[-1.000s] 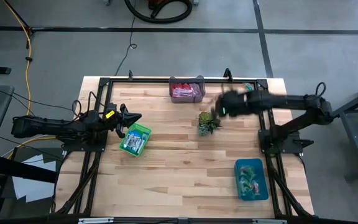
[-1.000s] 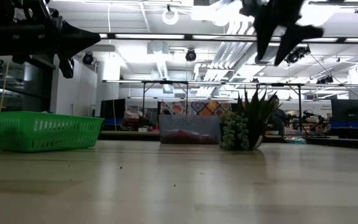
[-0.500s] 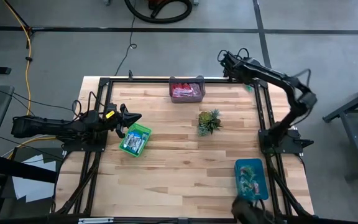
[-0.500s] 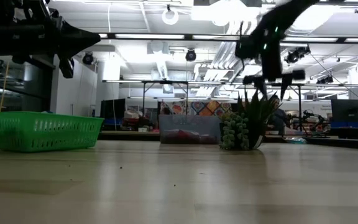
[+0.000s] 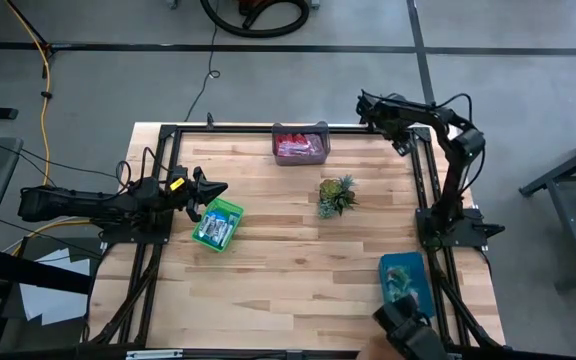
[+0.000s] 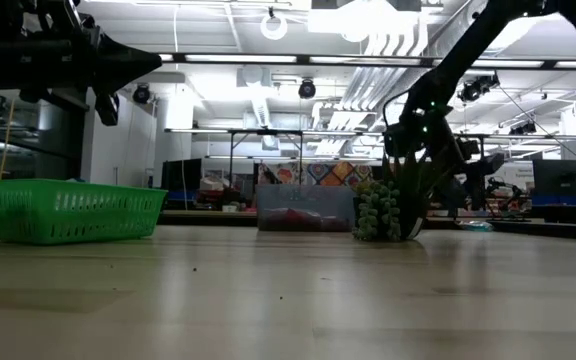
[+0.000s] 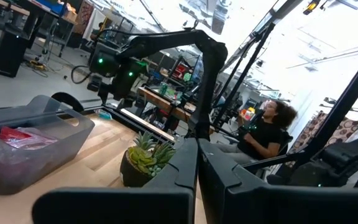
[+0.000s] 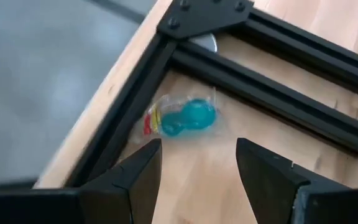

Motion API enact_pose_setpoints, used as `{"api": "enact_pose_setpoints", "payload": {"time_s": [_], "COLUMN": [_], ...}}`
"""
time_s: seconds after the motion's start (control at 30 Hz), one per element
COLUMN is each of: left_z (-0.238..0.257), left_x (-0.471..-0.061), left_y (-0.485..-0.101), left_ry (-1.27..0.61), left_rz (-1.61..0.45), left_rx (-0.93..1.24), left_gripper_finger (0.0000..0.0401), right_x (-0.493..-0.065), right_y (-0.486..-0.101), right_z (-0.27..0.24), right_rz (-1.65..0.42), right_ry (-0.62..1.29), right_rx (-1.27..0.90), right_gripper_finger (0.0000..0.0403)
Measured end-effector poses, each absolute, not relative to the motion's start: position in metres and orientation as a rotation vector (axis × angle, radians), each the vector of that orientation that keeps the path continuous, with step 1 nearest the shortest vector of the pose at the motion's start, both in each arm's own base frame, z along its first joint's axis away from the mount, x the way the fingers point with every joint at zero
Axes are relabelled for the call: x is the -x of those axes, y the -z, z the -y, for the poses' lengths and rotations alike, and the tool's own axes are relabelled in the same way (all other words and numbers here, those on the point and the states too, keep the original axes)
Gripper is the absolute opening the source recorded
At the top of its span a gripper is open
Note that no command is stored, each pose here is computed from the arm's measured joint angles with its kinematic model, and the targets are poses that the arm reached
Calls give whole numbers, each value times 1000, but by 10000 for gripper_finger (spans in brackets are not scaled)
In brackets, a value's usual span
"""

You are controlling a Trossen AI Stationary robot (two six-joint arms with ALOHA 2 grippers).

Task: Sort candy
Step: Put the transparent candy into the blue bin

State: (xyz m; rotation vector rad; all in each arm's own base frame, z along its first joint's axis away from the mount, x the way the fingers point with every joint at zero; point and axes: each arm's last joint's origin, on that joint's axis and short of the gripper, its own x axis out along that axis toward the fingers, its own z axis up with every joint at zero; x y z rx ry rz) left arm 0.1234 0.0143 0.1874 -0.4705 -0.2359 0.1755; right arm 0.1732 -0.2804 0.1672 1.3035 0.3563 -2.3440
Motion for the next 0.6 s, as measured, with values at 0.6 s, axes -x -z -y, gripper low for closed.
{"api": "enact_pose_setpoints", "payload": {"time_s": [0.6], "left_z": [-14], "left_x": [-123], "left_y": [-187], "left_ry": [-175], "left_rz": [236], "left_rx": [471], "left_gripper_finger": [0], "right_x": [-157], "right_y": [-149], "right_z": [296], "right_rz": [-202], "right_ry": [2487], "right_rx": [-1327], "right_gripper_finger": [201]}}
